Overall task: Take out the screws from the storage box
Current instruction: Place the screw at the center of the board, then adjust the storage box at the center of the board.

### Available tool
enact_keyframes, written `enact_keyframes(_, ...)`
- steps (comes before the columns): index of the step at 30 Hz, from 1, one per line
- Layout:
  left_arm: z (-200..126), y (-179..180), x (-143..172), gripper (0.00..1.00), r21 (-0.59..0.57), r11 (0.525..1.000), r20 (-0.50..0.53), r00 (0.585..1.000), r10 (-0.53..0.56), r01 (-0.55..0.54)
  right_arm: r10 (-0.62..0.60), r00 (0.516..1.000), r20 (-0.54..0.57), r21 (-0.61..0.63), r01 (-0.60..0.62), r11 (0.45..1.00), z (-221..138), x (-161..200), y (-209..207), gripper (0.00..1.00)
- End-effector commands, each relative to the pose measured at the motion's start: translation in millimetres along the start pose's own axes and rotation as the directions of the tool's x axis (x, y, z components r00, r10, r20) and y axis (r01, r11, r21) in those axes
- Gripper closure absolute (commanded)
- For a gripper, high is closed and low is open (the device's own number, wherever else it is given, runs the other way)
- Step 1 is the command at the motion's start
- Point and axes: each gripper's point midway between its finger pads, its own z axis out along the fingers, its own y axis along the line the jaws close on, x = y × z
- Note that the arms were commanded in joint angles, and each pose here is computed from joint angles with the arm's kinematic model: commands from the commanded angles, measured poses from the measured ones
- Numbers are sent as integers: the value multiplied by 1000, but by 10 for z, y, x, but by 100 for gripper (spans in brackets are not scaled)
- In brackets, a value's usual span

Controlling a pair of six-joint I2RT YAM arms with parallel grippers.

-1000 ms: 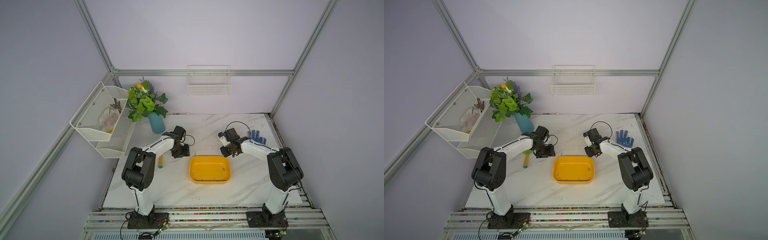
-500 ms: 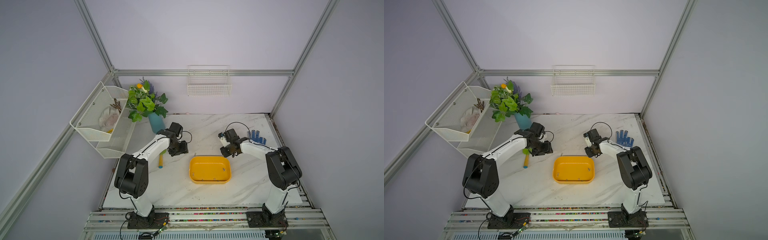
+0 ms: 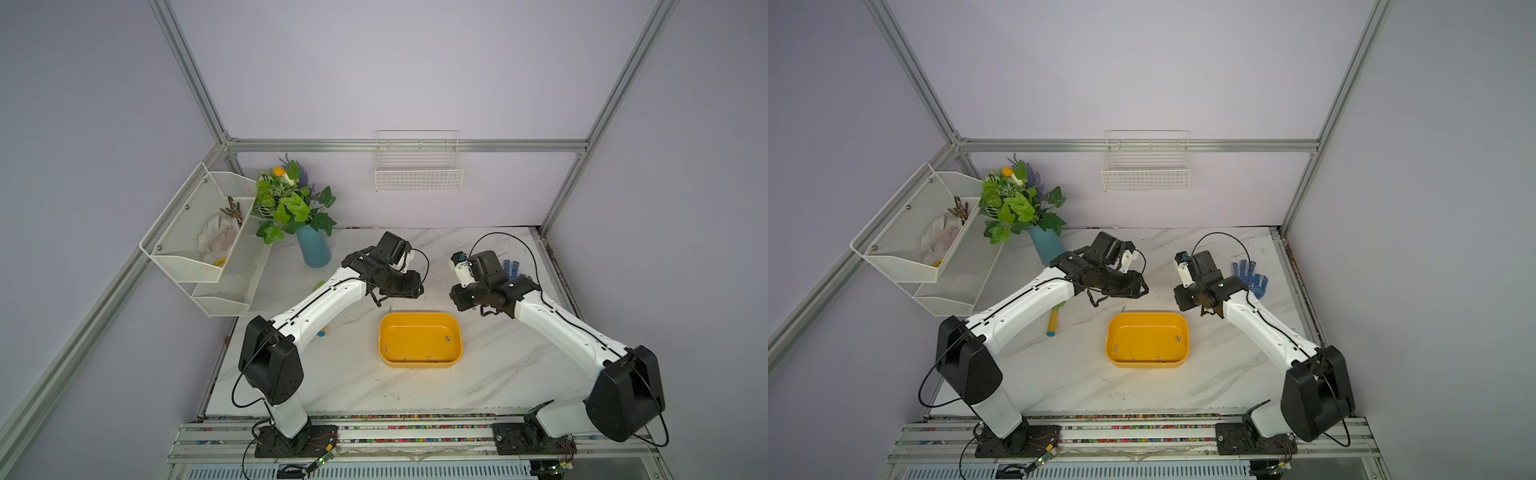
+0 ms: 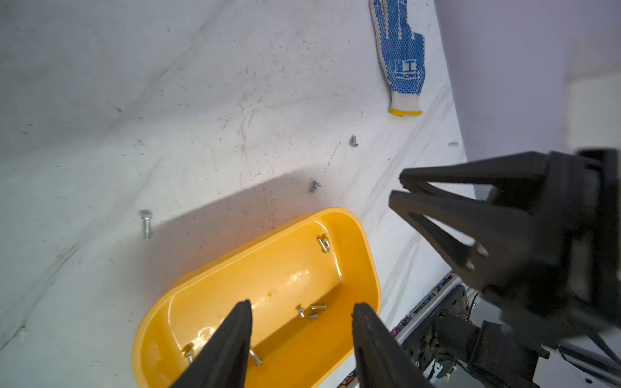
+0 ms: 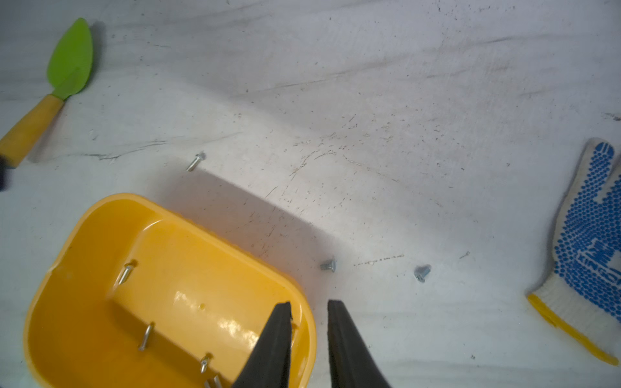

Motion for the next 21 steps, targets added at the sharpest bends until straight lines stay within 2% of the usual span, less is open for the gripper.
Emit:
enact_keyframes(1, 103, -3, -31, 49, -2, 999, -19, 999, -33, 33, 3, 985, -172, -16, -6, 1000, -113, 593, 262, 75)
enact_keyframes(5, 143, 306, 106, 54, -98, 990, -25, 994, -106, 103, 118, 968, -219, -21, -126, 992, -142, 886, 354, 76)
enact_keyframes(9, 120, 616, 257, 54, -216, 969, -36, 990, -133, 122, 119, 956, -266, -20, -129, 991, 3, 1070, 406, 73)
enact_keyframes(12, 103, 781, 267, 49, -190, 969, -8, 986, -165, 160, 104, 951, -293, -18, -115, 993, 115, 1119, 446, 71)
enact_keyframes(17, 149, 1055, 336, 44, -197, 968, -50, 985, -166, 153, 84, 944, -319, 24, -80, 996, 209, 1095, 400, 70)
enact_keyframes(21, 276, 1078, 425, 44, -159, 974, -95, 979, -180, 164, 86, 926, -368, 55, -70, 996, 302, 1161, 375, 69)
